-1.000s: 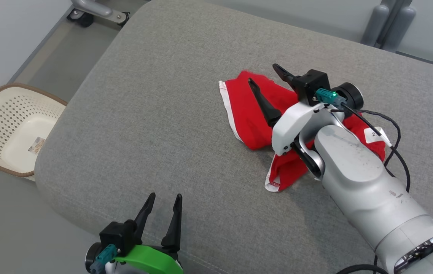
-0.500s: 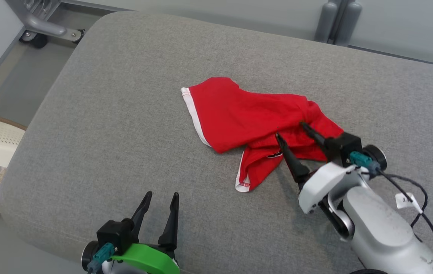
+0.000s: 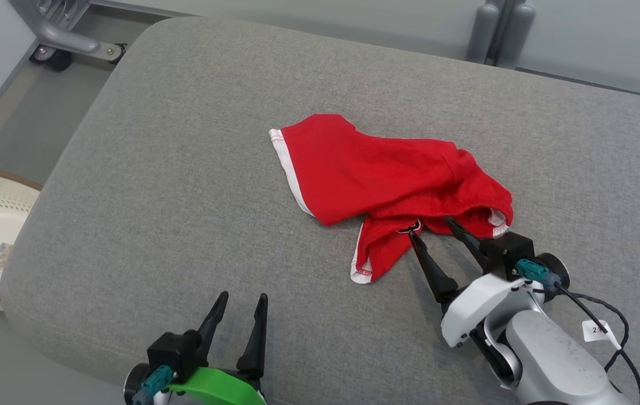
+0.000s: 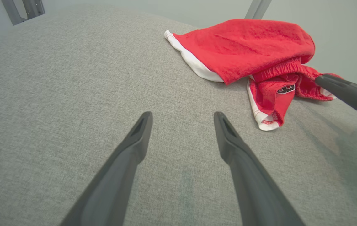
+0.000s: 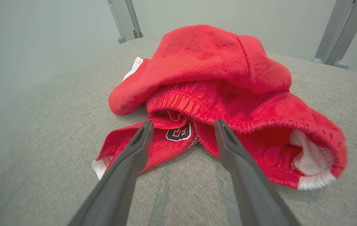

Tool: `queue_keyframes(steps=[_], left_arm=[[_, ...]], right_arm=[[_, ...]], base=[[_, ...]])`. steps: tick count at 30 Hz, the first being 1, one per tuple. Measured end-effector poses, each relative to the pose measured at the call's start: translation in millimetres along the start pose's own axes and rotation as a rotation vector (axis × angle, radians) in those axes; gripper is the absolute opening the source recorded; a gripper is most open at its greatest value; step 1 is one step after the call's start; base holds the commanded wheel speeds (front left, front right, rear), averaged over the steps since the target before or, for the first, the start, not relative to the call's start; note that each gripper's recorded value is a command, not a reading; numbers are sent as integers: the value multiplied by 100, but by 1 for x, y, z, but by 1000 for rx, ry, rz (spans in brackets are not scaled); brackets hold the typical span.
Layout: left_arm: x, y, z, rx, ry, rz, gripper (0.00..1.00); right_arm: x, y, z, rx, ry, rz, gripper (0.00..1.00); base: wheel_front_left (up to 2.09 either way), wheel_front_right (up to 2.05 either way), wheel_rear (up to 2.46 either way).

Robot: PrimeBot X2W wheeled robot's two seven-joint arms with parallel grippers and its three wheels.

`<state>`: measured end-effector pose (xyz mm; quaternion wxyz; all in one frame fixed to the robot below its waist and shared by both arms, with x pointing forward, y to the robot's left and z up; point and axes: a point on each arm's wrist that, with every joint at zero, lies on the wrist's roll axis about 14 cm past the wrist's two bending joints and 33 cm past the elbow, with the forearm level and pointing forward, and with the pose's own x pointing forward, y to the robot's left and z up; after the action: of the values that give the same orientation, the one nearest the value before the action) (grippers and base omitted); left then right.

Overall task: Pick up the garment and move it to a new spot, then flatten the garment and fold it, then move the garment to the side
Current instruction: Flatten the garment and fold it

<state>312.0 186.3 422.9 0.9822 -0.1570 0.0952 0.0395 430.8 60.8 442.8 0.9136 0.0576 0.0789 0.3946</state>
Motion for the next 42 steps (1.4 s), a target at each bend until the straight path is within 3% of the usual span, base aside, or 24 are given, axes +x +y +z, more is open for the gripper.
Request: queue_keyframes(steps=[14,19,25,27,29,30,36,42], left_arm=[[-6,13,-5,-15,19,57,100],[-3,14,-5,-14,23,63,100],[-1,12,-6,-14,26,59,100],[-1,12,-6,-16,29,60,100],[-2,14,-7,-23,30,68,100],[-2,15,-7,-28,30,74,100],[-1,17,-5,-31,23,79,100],[2,13,-6,-27,22,60,100]], right_arm=[[32,10,-11,41,24,27,100],[41,5,-4,124,-8,-9,100],[45,5,-10,62,17,6,100],[45,4,-16,37,41,7,78],[46,3,-19,18,55,10,20],[47,3,-18,13,54,10,0],[47,7,-10,-19,37,28,0],[39,-17,42,-75,-94,9,0]], base=[[0,0,0],[0,0,0],[0,0,0],[0,0,0],[0,0,0],[0,0,0],[0,0,0],[0,0,0]])
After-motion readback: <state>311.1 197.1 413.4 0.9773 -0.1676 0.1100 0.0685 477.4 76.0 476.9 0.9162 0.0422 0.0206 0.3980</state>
